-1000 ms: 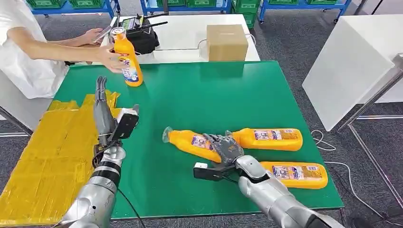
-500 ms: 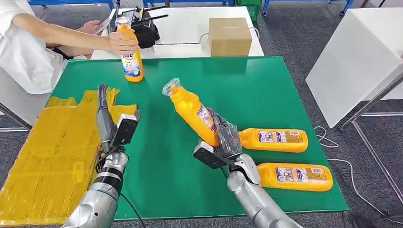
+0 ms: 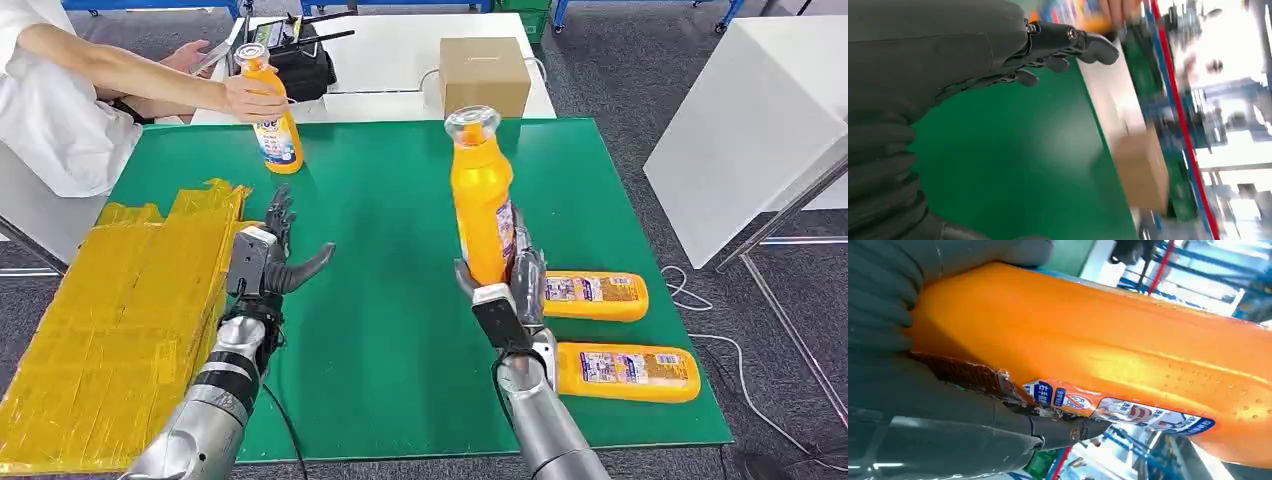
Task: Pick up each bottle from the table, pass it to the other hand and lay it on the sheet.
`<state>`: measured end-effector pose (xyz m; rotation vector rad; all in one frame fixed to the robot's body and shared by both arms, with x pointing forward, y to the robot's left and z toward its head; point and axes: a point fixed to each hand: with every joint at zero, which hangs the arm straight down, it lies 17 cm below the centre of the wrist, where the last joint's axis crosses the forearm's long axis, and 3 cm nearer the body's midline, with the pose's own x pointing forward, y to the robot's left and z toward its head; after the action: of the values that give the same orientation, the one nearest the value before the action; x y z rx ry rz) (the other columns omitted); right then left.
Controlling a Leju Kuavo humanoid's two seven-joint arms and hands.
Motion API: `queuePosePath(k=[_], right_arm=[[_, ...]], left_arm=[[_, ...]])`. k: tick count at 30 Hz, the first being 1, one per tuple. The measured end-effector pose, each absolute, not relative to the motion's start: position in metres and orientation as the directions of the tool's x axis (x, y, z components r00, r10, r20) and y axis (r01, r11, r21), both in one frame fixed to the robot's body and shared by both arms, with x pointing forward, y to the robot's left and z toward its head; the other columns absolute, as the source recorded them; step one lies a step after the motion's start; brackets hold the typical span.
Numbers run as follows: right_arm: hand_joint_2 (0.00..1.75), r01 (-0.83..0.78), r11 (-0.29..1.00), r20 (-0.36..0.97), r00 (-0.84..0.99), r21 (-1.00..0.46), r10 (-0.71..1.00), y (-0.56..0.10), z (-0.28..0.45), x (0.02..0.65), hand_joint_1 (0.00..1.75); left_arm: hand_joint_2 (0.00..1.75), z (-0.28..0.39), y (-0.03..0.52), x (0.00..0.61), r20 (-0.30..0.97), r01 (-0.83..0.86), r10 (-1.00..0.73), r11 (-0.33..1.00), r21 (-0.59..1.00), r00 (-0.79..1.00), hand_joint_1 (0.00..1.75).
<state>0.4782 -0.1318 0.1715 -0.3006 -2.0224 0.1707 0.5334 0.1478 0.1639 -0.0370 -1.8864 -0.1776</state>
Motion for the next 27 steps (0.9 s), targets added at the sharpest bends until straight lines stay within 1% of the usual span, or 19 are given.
queuePosePath(k=[3, 5, 8, 20, 27], right_arm=[[1.75, 0.135, 0.965, 0.853, -0.452, -0.225, 0.262, -0.137, 0.177, 0.473, 1.75], [1.75, 0.136, 0.964, 0.843, -0.469, -0.228, 0.265, -0.135, 0.181, 0.471, 1.75], [1.75, 0.129, 0.966, 0.839, -0.478, -0.226, 0.260, -0.130, 0.185, 0.471, 1.75], [1.75, 0.102, 0.968, 0.838, -0.484, -0.231, 0.251, -0.118, 0.188, 0.470, 1.75], [1.75, 0.016, 0.946, 0.818, -0.496, -0.325, 0.290, -0.080, 0.187, 0.474, 1.75]], left_arm=[[1.75, 0.176, 0.130, 0.526, 0.949, 0.235, 0.033, 0.971, 0.045, -0.315, 0.00], [1.75, 0.188, 0.119, 0.520, 0.942, 0.323, 0.127, 0.946, -0.022, -0.309, 0.00], [1.75, 0.202, 0.112, 0.514, 0.928, 0.386, 0.192, 0.921, -0.058, -0.320, 0.00], [1.75, 0.219, 0.101, 0.505, 0.911, 0.445, 0.208, 0.895, -0.030, -0.356, 0.00], [1.75, 0.227, 0.086, 0.493, 0.898, 0.490, 0.235, 0.871, -0.024, -0.373, 0.00]])
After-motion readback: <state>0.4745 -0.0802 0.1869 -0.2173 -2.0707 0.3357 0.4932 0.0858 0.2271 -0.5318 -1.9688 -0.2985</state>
